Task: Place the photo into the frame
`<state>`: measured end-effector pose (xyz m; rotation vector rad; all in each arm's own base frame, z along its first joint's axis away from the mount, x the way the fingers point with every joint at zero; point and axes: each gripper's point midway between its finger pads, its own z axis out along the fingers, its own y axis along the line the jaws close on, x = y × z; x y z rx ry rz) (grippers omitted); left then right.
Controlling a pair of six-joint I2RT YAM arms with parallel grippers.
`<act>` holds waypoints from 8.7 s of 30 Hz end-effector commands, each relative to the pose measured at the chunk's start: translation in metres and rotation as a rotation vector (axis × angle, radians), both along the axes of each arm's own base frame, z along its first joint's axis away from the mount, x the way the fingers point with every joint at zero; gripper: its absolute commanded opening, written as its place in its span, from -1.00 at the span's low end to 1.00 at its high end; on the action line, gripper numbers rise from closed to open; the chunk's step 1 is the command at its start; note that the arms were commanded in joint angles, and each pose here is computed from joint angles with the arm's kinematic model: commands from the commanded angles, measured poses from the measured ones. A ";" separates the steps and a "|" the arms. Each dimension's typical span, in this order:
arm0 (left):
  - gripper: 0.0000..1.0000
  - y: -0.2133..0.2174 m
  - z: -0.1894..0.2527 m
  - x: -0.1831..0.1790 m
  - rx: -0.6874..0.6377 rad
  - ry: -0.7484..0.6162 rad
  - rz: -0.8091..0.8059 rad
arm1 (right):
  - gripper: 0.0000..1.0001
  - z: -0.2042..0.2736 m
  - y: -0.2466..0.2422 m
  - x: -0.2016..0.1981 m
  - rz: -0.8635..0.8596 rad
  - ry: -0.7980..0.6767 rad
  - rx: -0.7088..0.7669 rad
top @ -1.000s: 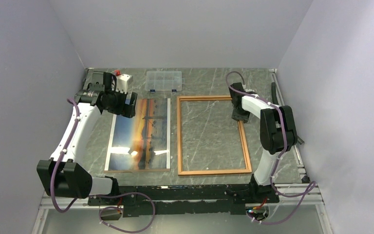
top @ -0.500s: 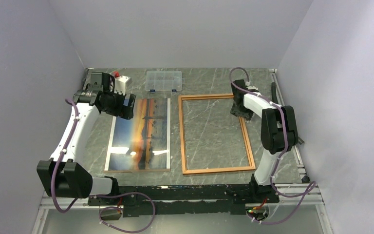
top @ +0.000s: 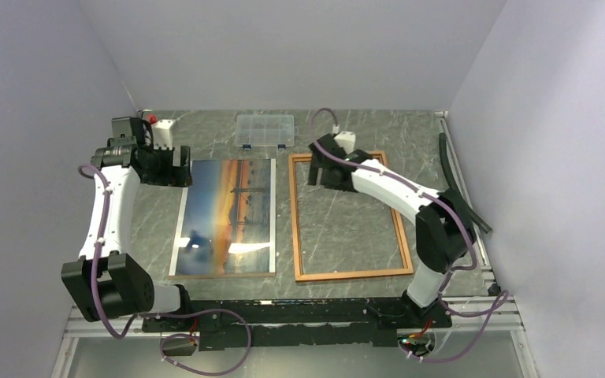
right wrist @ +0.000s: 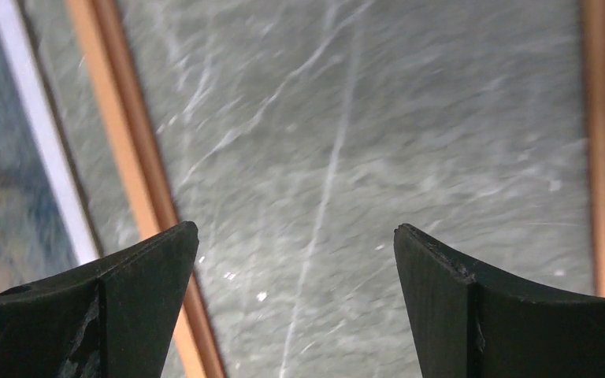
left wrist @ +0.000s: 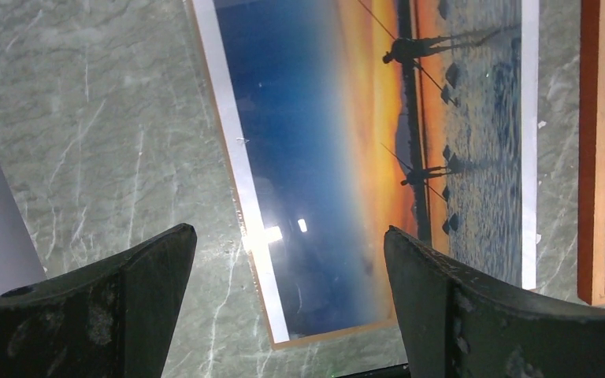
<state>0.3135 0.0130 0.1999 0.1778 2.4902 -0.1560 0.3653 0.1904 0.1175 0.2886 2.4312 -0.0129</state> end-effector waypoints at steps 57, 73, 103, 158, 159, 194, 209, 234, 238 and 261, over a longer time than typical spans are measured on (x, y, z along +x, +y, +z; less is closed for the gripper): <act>0.89 0.085 -0.114 -0.023 -0.102 0.167 0.075 | -0.04 -0.078 0.125 -0.009 0.303 0.131 0.026; 0.47 0.103 -0.153 -0.002 -0.010 0.218 0.131 | 0.68 -0.035 0.192 -0.048 0.414 0.133 0.263; -0.01 0.080 -0.190 -0.013 0.018 0.290 0.043 | 0.53 -0.076 0.236 -0.071 0.465 0.289 0.450; -0.54 0.071 -0.170 0.001 -0.033 0.289 0.017 | 0.46 -0.061 0.211 -0.066 0.464 0.247 0.341; -0.54 0.072 -0.167 0.003 -0.032 0.282 0.020 | 0.48 -0.063 0.209 -0.065 0.461 0.244 0.330; -0.42 0.033 -0.167 0.035 -0.127 0.342 -0.004 | 0.57 -0.047 0.248 -0.033 0.518 0.229 0.552; -0.66 0.019 -0.159 0.044 -0.217 0.316 -0.027 | 0.55 -0.021 0.252 -0.037 0.547 0.208 0.598; -0.88 0.026 -0.167 0.034 -0.158 0.320 -0.015 | 0.49 -0.011 0.249 -0.049 0.551 0.268 0.578; -0.90 0.025 -0.164 0.035 -0.159 0.312 -0.015 | 0.48 -0.031 0.246 -0.038 0.527 0.286 0.482; -0.95 0.020 -0.170 0.033 -0.175 0.319 -0.027 | 0.51 -0.056 0.233 -0.046 0.486 0.320 0.447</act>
